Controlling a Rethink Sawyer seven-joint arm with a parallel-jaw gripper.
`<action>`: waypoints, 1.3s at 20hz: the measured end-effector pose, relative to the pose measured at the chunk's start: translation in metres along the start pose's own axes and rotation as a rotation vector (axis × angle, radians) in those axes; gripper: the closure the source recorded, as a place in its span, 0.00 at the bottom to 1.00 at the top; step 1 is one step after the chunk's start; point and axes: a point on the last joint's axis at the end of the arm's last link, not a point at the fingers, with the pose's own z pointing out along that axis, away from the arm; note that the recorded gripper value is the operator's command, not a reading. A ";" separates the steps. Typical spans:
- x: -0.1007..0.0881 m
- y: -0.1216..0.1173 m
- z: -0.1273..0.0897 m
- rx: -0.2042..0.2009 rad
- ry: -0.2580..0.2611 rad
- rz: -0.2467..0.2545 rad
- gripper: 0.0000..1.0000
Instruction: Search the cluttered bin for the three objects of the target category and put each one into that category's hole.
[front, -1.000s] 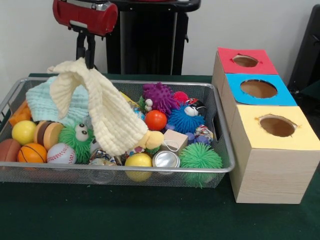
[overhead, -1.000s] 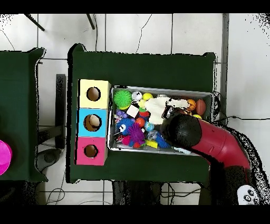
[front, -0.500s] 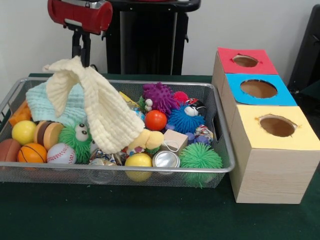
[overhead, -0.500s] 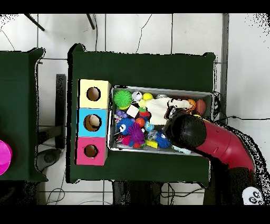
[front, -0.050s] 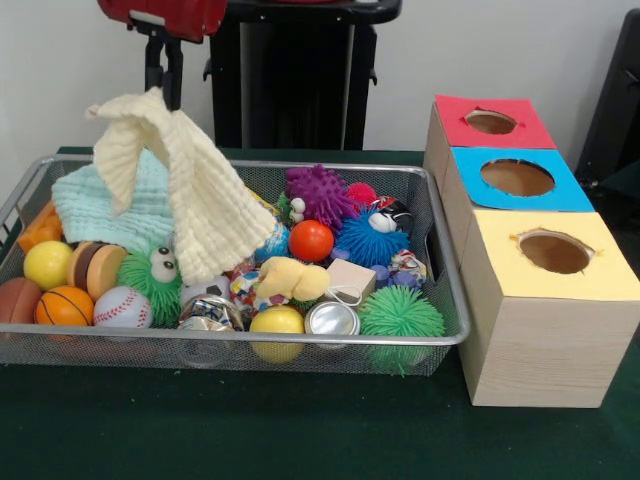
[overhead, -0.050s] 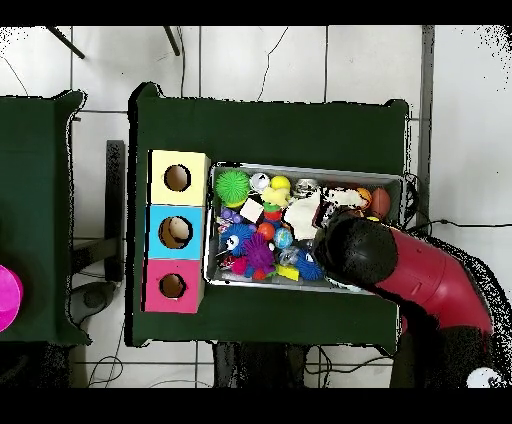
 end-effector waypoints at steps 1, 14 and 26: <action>-0.001 -0.002 -0.005 0.001 0.000 0.002 1.00; -0.011 -0.034 -0.019 -0.002 -0.011 0.054 1.00; -0.013 -0.064 -0.006 0.011 -0.005 0.046 0.00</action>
